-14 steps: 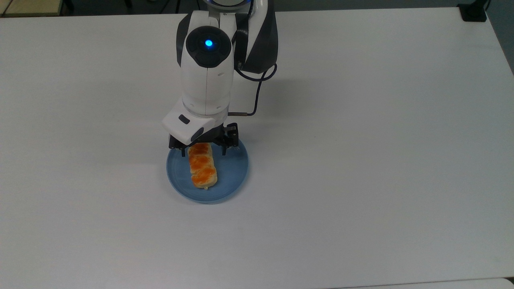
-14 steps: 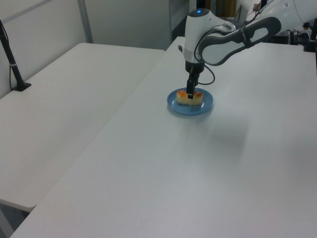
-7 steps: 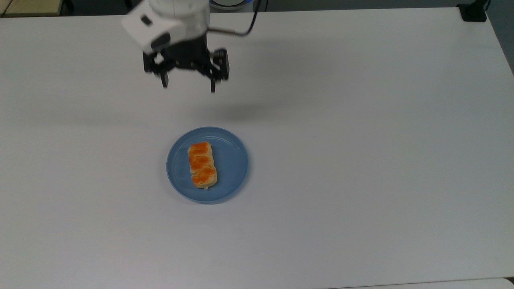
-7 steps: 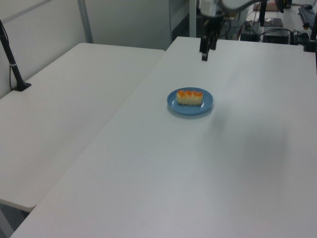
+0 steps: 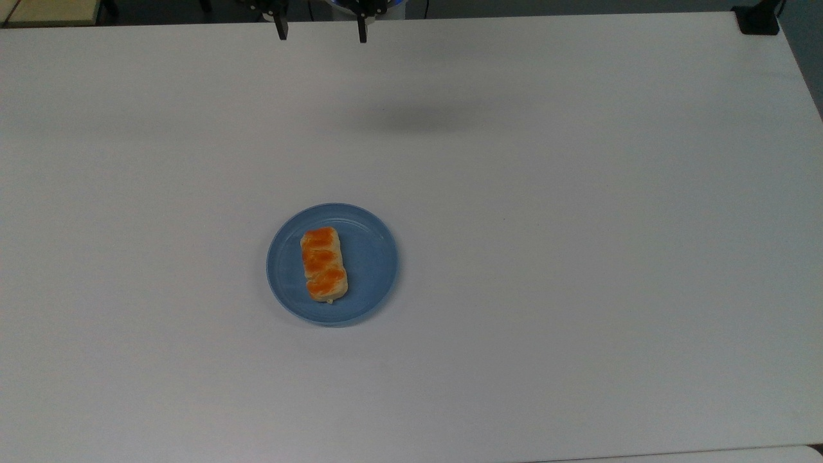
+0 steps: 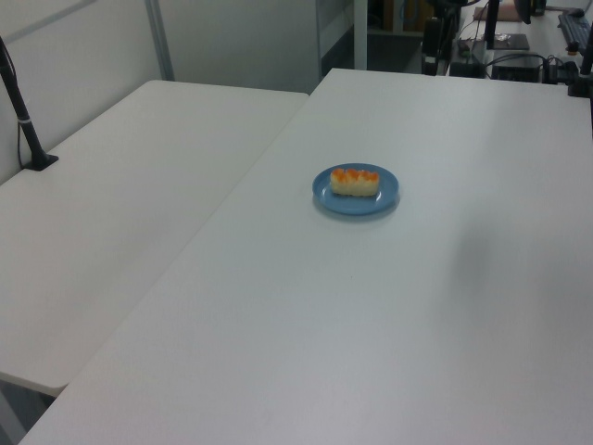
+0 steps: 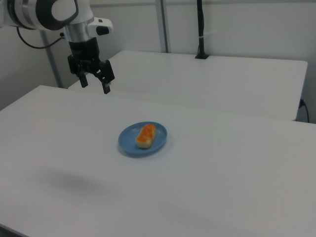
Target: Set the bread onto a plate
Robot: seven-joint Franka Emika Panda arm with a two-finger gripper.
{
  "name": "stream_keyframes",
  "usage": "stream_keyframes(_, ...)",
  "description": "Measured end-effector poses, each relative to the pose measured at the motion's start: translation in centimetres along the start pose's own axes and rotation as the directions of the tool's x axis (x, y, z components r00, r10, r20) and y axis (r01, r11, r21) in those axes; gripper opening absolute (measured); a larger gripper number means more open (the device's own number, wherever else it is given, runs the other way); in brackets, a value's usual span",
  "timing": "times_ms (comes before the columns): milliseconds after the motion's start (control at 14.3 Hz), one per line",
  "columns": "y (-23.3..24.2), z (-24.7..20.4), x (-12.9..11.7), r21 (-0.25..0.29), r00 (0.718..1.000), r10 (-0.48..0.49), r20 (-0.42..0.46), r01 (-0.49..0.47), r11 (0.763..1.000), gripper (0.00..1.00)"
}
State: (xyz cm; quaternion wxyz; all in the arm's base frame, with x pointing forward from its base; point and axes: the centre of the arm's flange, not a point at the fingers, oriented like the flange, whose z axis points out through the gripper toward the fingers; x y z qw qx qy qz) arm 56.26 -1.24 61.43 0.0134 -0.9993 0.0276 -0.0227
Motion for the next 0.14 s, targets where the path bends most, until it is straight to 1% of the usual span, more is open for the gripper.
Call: stream_keyframes(140,0.69,0.02,-0.21,0.012,1.000,0.015,0.007,-0.015,1.000,1.00)
